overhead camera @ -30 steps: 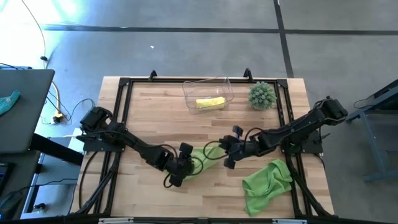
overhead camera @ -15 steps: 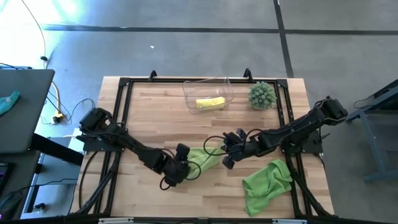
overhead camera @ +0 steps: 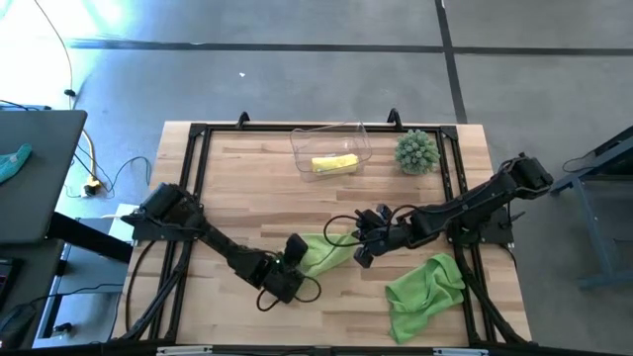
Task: Roll microfiber towels into tight, uniform cylinder then place into a basket
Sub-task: Fold the light green microfiber towel
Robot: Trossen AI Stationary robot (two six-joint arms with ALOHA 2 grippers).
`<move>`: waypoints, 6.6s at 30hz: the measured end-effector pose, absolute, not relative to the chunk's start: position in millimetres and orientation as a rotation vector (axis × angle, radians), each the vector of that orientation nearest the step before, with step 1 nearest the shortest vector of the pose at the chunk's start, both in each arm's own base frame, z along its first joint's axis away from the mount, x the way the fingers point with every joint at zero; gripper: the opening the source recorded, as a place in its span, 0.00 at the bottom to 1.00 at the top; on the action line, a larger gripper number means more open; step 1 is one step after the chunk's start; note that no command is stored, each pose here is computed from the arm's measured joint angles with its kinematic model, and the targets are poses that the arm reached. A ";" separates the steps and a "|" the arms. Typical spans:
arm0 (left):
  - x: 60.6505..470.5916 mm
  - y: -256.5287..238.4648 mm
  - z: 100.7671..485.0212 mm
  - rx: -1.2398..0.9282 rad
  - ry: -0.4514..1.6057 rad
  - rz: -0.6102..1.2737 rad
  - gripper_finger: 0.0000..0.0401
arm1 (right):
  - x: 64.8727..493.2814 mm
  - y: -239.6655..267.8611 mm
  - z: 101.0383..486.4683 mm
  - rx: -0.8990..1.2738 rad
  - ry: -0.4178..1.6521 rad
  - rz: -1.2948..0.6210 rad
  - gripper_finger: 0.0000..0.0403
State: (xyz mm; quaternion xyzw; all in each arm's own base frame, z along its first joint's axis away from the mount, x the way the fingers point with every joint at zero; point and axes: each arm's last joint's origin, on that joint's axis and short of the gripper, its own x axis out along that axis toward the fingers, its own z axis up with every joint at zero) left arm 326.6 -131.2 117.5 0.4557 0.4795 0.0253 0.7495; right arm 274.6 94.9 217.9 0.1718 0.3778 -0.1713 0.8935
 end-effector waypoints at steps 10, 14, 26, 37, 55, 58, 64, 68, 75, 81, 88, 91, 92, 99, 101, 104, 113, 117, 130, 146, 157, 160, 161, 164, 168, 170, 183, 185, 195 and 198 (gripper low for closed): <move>333.1 -152.7 126.2 1.115 0.930 0.203 0.40 | 274.2 93.9 217.2 0.354 0.791 -0.362 0.00; 337.8 -157.8 129.7 0.994 0.890 0.160 0.39 | 274.9 92.0 217.2 0.357 0.789 -0.369 0.00; 341.8 -136.1 125.9 0.727 0.942 0.262 0.08 | 274.7 91.0 216.7 0.352 0.795 -0.373 0.00; 340.1 -133.0 123.3 0.597 0.972 0.271 0.01 | 274.6 91.1 216.7 0.349 0.797 -0.370 0.00; 299.0 -130.0 208.5 0.175 0.905 0.318 0.00 | 277.4 118.5 216.0 -0.057 0.780 -0.058 0.31; 292.6 -138.9 215.1 0.083 0.936 0.209 0.00 | 283.0 125.3 197.3 -0.149 0.833 -0.023 0.32; 282.0 -153.6 214.4 0.002 1.014 0.087 0.00 | 295.1 140.5 146.1 -0.323 0.941 0.049 0.32; 275.0 -158.4 210.1 -0.029 1.080 0.082 0.00 | 298.1 143.0 136.3 -0.332 0.945 0.052 0.32; 270.7 -166.5 210.4 -0.068 1.069 0.095 0.00 | 302.3 130.4 154.3 -0.647 0.866 0.014 0.32; 271.3 -167.7 211.2 -0.094 1.036 0.134 0.00 | 318.1 117.9 169.5 -0.876 0.736 0.120 0.32; 272.5 -168.0 211.9 -0.100 1.010 0.151 0.00 | 334.1 98.3 176.1 -0.840 0.670 0.280 0.32; 272.7 -167.7 211.9 -0.101 1.010 0.152 0.00 | 343.2 94.3 176.4 -0.811 0.669 0.368 0.32; 272.7 -167.7 211.9 -0.100 1.010 0.152 0.00 | 346.6 93.8 174.8 -0.809 0.680 0.394 0.32; 272.6 -167.6 211.9 -0.113 1.009 0.163 0.00 | 368.2 97.6 163.4 -0.910 0.817 0.528 0.32; 272.7 -167.4 211.9 -0.117 1.005 0.170 0.00 | 376.8 97.7 163.2 -0.926 0.818 0.539 0.32; 272.7 -167.4 211.9 -0.117 1.005 0.171 0.00 | 386.7 96.3 160.2 -0.943 0.837 0.569 0.32; 272.0 -168.6 211.8 -0.117 1.005 0.169 0.00 | 397.7 79.4 158.7 -1.006 0.929 0.538 0.26; 270.3 -171.2 211.8 -0.112 1.005 0.160 0.00 | 395.7 65.0 157.9 -0.972 0.991 0.521 0.19; 267.3 -175.8 211.8 -0.102 0.996 0.159 0.00 | 395.8 56.2 157.6 -0.871 1.026 0.461 0.09; 266.7 -156.9 211.4 0.070 0.966 0.332 0.00 | 368.9 46.0 211.6 -0.678 1.093 0.105 0.00; 262.0 -102.5 260.5 0.219 0.801 0.522 0.00 | 321.0 36.1 277.7 -0.220 1.014 -0.283 0.00; 254.7 -87.8 278.9 0.246 0.758 0.544 0.00 | 310.1 34.3 289.5 -0.128 0.985 -0.343 0.00; 253.1 -83.2 285.8 0.248 0.741 0.548 0.00 | 306.8 33.6 294.1 -0.110 0.969 -0.357 0.00; 246.8 -73.0 304.3 0.270 0.711 0.553 0.00 | 298.4 31.3 308.6 -0.110 0.903 -0.388 0.00; 244.4 -64.2 330.8 0.352 0.664 0.578 0.00 | 290.2 24.0 325.2 -0.126 0.808 -0.473 0.00; 246.2 -59.8 341.6 0.410 0.647 0.616 0.00 | 289.5 16.9 329.7 -0.164 0.784 -0.510 0.00; 248.5 -32.4 374.0 0.569 0.643 0.811 0.00 | 292.2 -15.1 345.8 -0.305 0.695 -0.664 0.00; 249.9 -33.3 372.3 0.527 0.654 0.727 0.00 | 293.5 -9.2 344.3 -0.219 0.691 -0.543 0.00; 258.1 -36.2 365.5 0.506 0.651 0.750 0.00 | 293.0 8.7 349.8 -0.104 0.653 -0.461 0.00; 261.0 -43.6 361.7 0.472 0.690 0.537 0.00 | 294.6 18.0 358.9 -0.058 0.656 -0.160 0.00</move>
